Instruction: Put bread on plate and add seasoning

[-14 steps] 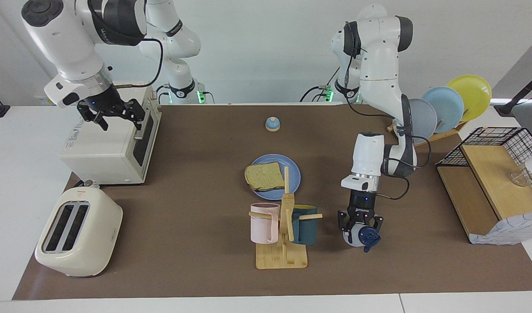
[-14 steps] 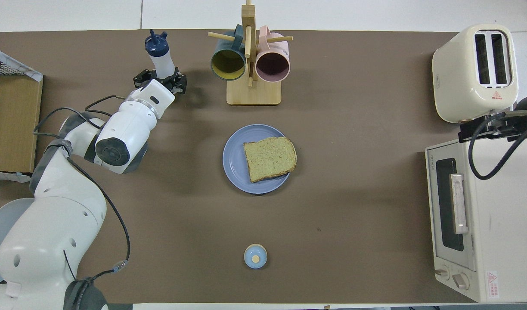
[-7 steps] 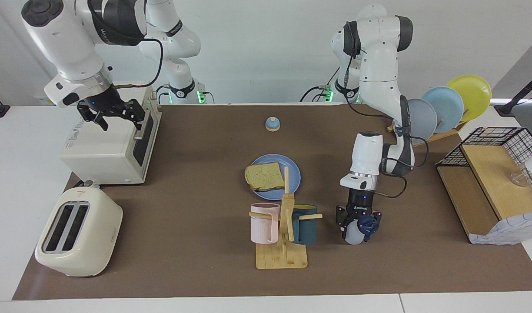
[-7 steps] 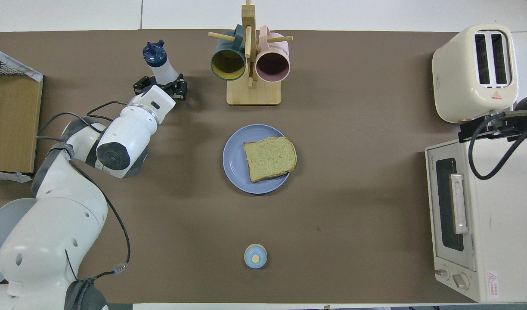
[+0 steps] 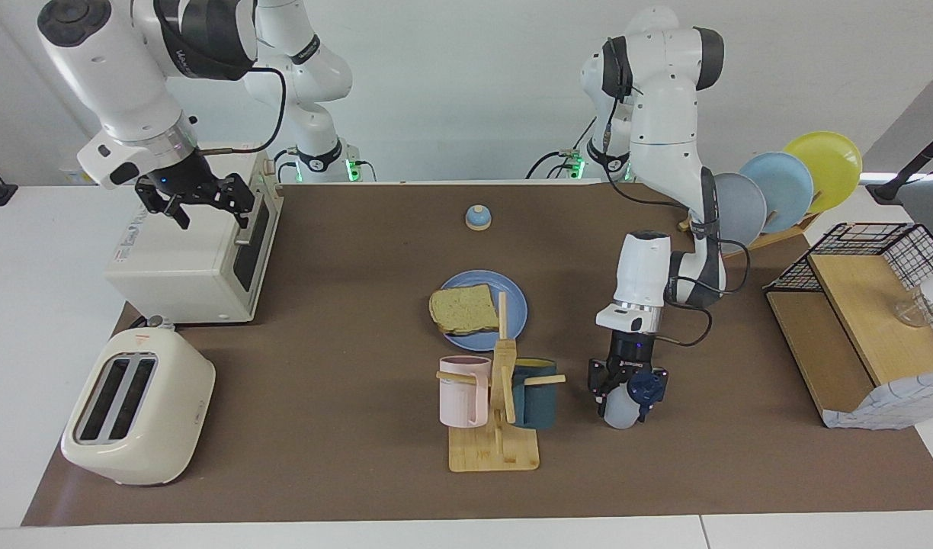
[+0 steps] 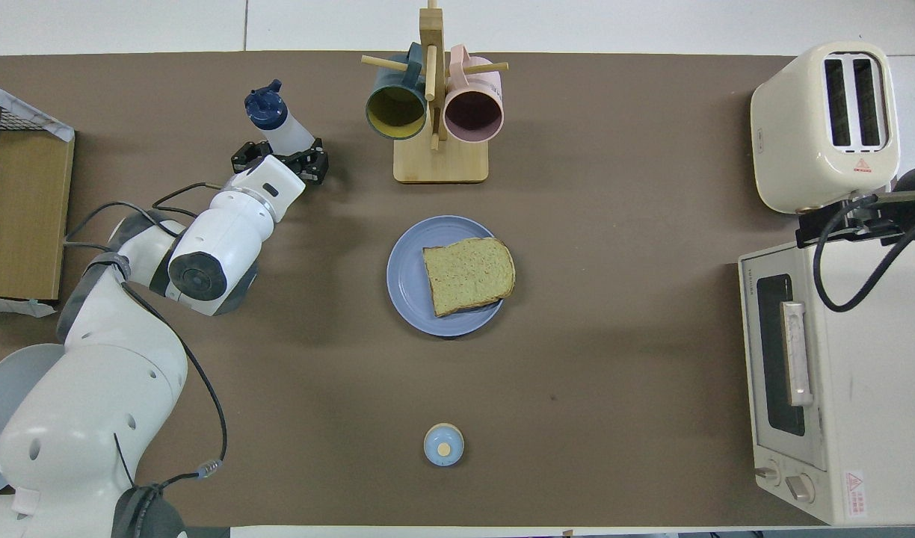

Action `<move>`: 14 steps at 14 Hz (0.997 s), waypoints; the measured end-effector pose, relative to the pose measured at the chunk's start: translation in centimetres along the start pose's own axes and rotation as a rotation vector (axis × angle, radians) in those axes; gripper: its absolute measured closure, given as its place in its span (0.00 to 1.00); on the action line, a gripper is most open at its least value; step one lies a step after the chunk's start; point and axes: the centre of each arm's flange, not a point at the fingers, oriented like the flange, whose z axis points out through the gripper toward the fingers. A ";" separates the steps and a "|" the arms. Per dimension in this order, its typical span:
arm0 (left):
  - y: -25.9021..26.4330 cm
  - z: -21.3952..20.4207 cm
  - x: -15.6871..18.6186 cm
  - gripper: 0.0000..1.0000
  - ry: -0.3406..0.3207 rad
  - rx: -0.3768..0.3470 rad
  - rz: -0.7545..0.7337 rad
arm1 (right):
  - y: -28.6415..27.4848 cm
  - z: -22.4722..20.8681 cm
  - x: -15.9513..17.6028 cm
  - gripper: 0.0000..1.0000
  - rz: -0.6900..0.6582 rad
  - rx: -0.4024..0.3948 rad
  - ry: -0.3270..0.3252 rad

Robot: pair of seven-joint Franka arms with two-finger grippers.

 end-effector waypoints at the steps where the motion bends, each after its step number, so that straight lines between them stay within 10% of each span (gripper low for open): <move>1: 0.0 -0.1 -0.4 0.19 -0.009 0.000 -0.001 | 0.0 0.0 0.0 0.00 0.000 0.000 0.000; 4: 0.1 -0.7 -1.2 0.02 -0.028 -0.001 -0.006 | 0.0 0.0 0.0 0.00 0.000 0.000 0.000; 14: 0.2 -10.4 -1.1 0.00 -0.032 -0.031 -0.077 | 0.0 0.0 0.0 0.00 0.000 0.000 0.000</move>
